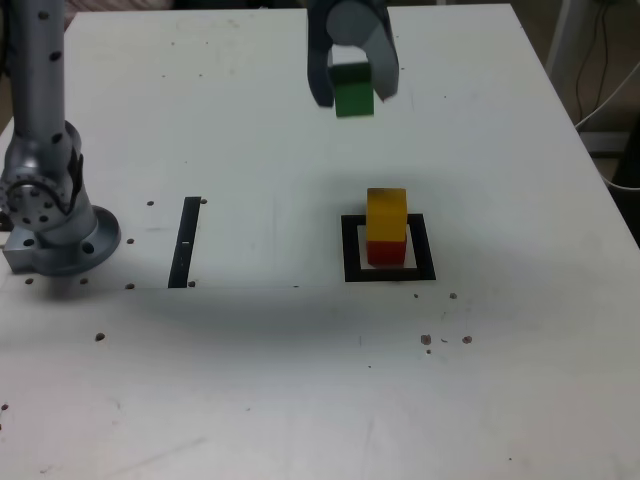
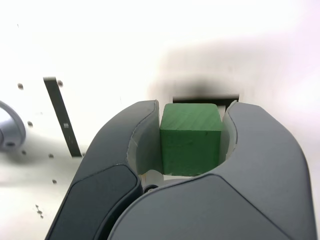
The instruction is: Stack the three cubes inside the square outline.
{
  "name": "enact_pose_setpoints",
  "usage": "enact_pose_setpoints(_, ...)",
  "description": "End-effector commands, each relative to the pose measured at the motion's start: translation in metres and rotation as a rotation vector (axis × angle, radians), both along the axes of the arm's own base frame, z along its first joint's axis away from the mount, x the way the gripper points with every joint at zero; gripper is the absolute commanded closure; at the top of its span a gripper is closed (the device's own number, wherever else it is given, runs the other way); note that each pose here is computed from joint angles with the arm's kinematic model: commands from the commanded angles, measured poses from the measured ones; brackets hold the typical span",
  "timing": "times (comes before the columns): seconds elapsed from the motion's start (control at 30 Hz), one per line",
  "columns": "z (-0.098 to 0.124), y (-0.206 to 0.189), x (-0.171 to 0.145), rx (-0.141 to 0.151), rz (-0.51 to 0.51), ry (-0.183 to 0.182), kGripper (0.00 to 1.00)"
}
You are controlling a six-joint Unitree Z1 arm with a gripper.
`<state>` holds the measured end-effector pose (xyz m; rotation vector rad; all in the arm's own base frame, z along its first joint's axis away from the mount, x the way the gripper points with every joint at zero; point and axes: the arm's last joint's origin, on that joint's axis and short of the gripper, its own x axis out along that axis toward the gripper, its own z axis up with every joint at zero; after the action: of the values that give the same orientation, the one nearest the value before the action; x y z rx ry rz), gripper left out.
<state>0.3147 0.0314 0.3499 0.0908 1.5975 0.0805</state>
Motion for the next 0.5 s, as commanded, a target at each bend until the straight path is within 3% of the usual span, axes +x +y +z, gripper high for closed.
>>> enact_pose_setpoints(0.0, 0.0, -0.015, 0.001, 0.002, -0.009, 0.0, 0.81)
enact_pose_setpoints(0.2, -0.011, -0.054, 0.003, -0.012, -0.015, 0.039, 0.81)
enact_pose_setpoints(0.47, -0.02, -0.082, 0.016, -0.027, -0.039, 0.055, 0.81)
